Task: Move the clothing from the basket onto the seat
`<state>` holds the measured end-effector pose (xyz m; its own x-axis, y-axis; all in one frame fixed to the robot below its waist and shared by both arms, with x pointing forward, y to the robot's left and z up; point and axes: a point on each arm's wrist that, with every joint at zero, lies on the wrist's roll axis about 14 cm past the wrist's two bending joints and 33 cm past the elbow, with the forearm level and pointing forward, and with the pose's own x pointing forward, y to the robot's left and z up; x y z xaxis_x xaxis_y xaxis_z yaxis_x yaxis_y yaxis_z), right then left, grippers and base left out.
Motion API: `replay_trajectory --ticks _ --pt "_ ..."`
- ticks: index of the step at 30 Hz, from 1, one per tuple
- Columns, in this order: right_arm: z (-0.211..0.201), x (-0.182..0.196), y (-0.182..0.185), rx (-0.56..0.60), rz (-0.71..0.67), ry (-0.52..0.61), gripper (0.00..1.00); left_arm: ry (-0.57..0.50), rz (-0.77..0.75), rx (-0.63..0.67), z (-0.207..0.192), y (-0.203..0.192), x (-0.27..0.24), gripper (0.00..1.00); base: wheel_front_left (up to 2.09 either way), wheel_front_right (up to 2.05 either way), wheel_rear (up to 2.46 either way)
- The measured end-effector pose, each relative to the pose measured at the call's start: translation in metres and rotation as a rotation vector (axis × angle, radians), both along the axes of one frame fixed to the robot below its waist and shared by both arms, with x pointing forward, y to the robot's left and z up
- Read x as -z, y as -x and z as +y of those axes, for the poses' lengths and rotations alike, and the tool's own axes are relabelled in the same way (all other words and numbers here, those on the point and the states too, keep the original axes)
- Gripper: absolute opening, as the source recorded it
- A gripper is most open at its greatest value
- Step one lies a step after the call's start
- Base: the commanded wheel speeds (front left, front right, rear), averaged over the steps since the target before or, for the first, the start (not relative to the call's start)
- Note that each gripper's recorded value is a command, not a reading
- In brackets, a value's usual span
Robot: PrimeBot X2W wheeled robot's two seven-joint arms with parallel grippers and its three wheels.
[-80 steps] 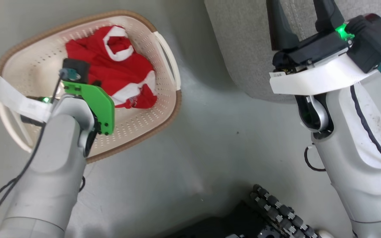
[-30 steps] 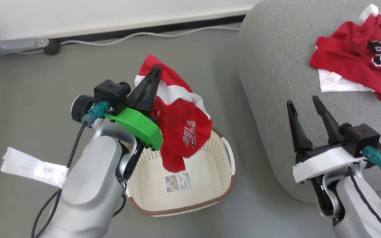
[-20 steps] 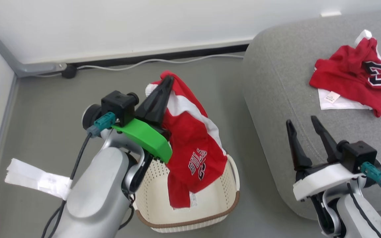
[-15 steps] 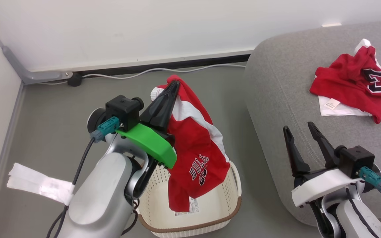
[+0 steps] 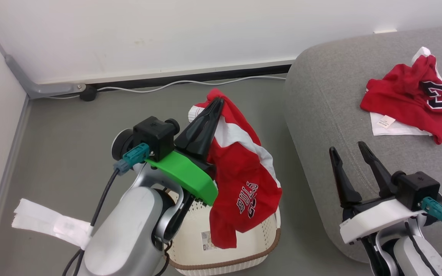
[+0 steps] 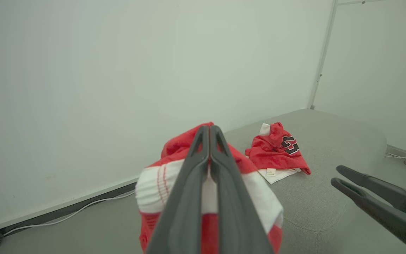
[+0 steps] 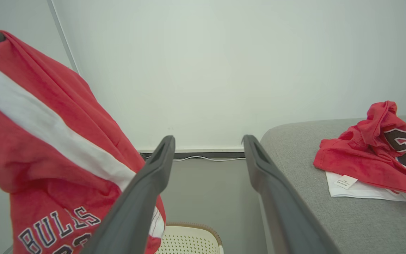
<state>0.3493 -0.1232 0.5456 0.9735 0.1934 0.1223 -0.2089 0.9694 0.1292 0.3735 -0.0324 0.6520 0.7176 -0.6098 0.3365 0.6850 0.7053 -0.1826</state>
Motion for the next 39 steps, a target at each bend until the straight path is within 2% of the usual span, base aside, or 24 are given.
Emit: replay_trajectory --ticks 16,19,28,39 --pt "0.011 -0.011 0.005 -0.037 -0.017 -0.013 1.0 0.019 -0.002 0.01 -0.003 0.008 -0.01 0.0 0.0 0.0 0.0" --pt "0.025 -0.017 0.009 -0.086 -0.03 -0.021 1.0 0.021 -0.008 0.006 -0.002 0.009 -0.013 0.0 0.0 0.0 0.0" --pt "0.103 -0.026 0.037 -0.364 -0.018 -0.075 1.0 0.023 -0.016 0.002 0.0 0.012 -0.019 0.0 0.0 0.0 0.0" --pt "0.136 -0.036 0.027 -0.456 -0.038 -0.075 1.0 0.019 -0.016 0.006 0.0 0.016 -0.02 0.0 0.0 0.0 0.0"
